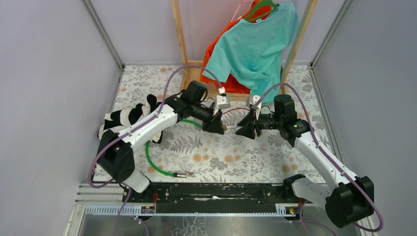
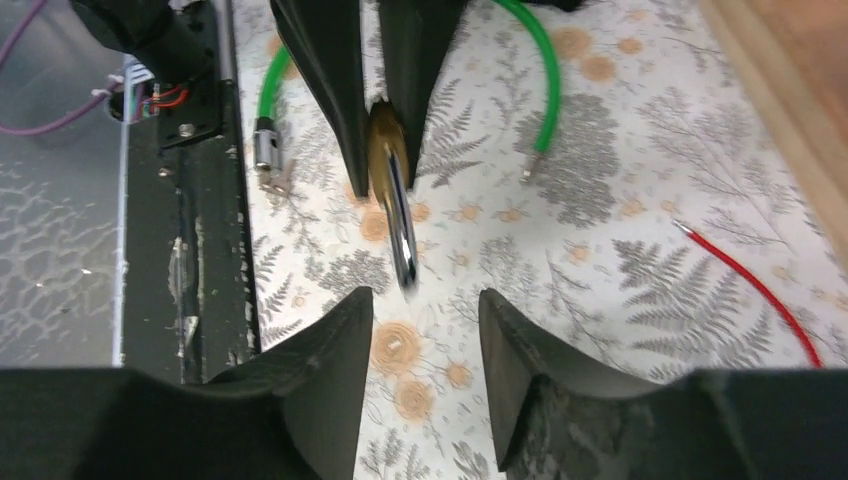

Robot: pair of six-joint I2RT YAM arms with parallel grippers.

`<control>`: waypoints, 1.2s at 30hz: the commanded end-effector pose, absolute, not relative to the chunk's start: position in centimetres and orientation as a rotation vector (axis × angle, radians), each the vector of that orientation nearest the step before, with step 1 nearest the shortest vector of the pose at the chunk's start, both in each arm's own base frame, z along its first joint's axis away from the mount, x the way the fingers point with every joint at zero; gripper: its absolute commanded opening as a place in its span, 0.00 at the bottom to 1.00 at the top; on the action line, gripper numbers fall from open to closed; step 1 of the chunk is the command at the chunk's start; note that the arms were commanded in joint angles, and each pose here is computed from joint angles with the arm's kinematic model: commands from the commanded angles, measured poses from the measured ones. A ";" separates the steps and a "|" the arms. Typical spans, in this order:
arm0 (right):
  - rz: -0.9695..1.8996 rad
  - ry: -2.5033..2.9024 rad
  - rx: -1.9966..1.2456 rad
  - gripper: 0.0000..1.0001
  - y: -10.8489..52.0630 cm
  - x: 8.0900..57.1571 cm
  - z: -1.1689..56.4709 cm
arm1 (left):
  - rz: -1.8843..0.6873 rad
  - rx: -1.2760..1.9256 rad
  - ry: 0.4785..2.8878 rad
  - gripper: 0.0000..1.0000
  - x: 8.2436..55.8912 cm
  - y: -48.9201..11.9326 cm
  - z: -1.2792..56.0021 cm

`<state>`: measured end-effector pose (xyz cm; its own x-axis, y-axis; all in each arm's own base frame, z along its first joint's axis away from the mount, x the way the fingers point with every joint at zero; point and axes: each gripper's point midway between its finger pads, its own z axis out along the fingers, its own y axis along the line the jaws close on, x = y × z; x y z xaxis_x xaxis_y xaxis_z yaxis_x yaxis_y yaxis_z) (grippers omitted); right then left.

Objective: Lock with the key
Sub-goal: Lock the lock.

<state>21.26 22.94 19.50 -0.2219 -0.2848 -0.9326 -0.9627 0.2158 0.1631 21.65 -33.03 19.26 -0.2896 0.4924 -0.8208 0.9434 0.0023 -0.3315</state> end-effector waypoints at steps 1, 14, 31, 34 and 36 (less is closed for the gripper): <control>1.002 1.585 -1.165 0.54 21.4 22.0 22.9 | -1.213 1.466 1.648 0.00 22.7 -32.0 20.9; 0.949 1.664 -1.002 0.71 18.9 24.5 22.5 | -1.200 1.420 1.898 0.02 23.1 -31.0 15.0; 1.162 1.635 -1.148 0.68 23.5 21.7 19.2 | -1.299 1.501 1.716 0.01 21.8 -35.2 18.1; 1.168 1.627 -1.171 0.58 23.9 21.3 19.0 | -1.296 1.506 1.714 0.01 21.7 -35.4 18.2; 1.172 1.627 -1.182 0.48 24.1 21.2 18.9 | -1.301 1.505 1.715 0.01 21.6 -35.6 18.4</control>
